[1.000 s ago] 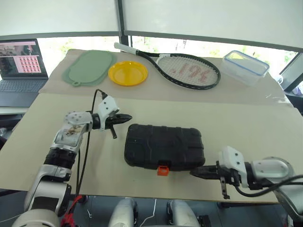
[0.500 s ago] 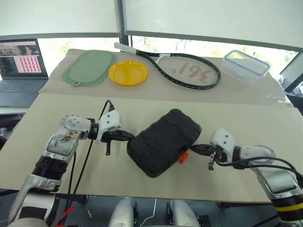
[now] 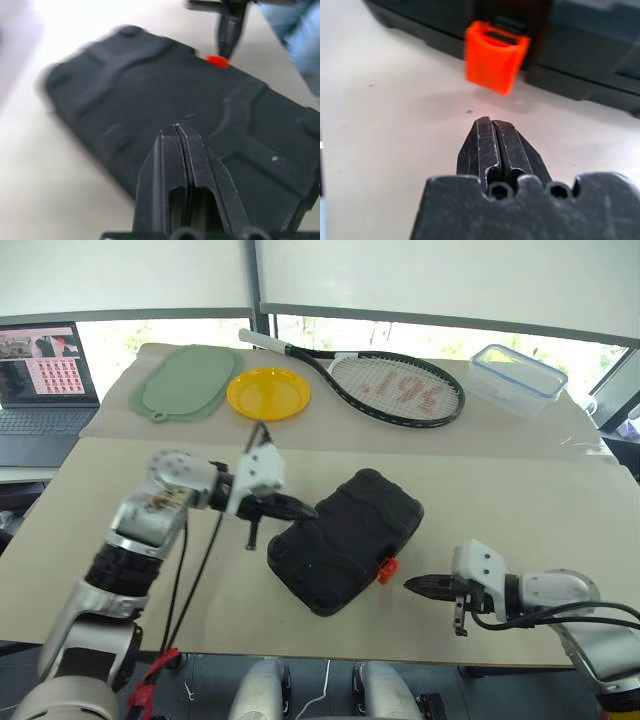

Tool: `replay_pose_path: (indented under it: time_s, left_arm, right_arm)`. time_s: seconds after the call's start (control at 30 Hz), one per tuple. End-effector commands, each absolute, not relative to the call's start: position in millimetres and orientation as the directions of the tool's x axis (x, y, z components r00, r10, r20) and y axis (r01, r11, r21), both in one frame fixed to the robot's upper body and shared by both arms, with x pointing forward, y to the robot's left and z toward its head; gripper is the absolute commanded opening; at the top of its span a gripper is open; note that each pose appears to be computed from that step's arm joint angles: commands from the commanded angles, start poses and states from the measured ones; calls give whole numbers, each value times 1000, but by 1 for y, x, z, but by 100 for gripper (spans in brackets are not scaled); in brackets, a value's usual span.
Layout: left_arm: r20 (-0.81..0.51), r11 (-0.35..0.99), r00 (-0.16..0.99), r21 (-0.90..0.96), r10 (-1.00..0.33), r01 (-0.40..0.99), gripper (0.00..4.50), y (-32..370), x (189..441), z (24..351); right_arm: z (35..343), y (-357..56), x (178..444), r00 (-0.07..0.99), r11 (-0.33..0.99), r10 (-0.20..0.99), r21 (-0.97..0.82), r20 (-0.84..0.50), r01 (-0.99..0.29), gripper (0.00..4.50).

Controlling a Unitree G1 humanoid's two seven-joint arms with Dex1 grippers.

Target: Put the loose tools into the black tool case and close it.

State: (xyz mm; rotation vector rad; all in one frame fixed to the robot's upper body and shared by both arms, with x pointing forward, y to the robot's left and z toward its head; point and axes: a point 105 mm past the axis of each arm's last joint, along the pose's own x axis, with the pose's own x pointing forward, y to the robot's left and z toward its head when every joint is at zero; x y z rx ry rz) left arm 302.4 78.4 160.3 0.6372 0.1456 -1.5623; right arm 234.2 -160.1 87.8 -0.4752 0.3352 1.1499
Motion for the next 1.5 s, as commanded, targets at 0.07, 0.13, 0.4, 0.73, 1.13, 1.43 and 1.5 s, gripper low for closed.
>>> replay_pose_path:
  time_s: [0.07, 0.13, 0.4, 0.73, 1.13, 1.43, 1.5]
  left_arm:
    - [-580, -222, 21, 345, -814, 912, 6, 65, 306, 131]
    - [-589, -235, 23, 358, -808, 904, 6, 62, 308, 125]
    - [-563, -232, 16, 365, -826, 902, 6, 55, 308, 124]
    - [-561, -230, 15, 364, -827, 903, 6, 53, 311, 123]
    - [-554, -208, 37, 373, -832, 904, 6, 50, 317, 118]
    - [-439, 130, 179, 140, -881, 982, 178, 142, 307, 165]
    - [-432, 189, 196, 58, -880, 980, 249, 170, 292, 179]
  right_arm:
    - [90, -146, 236, 375, 304, 801, -222, -466, -926, 1]
    - [89, -144, 240, 383, 311, 800, -228, -461, -923, 1]
    - [88, -131, 259, 439, 352, 795, -270, -420, -896, 1]
    - [130, -122, 257, 470, 402, 845, -277, -256, -873, 1]
    - [129, -127, 254, 470, 398, 828, -268, -305, -877, 1]
    - [178, -187, 238, 384, 350, 843, -159, -376, -923, 176]
    - [193, -201, 234, 362, 345, 848, -117, -386, -931, 245]
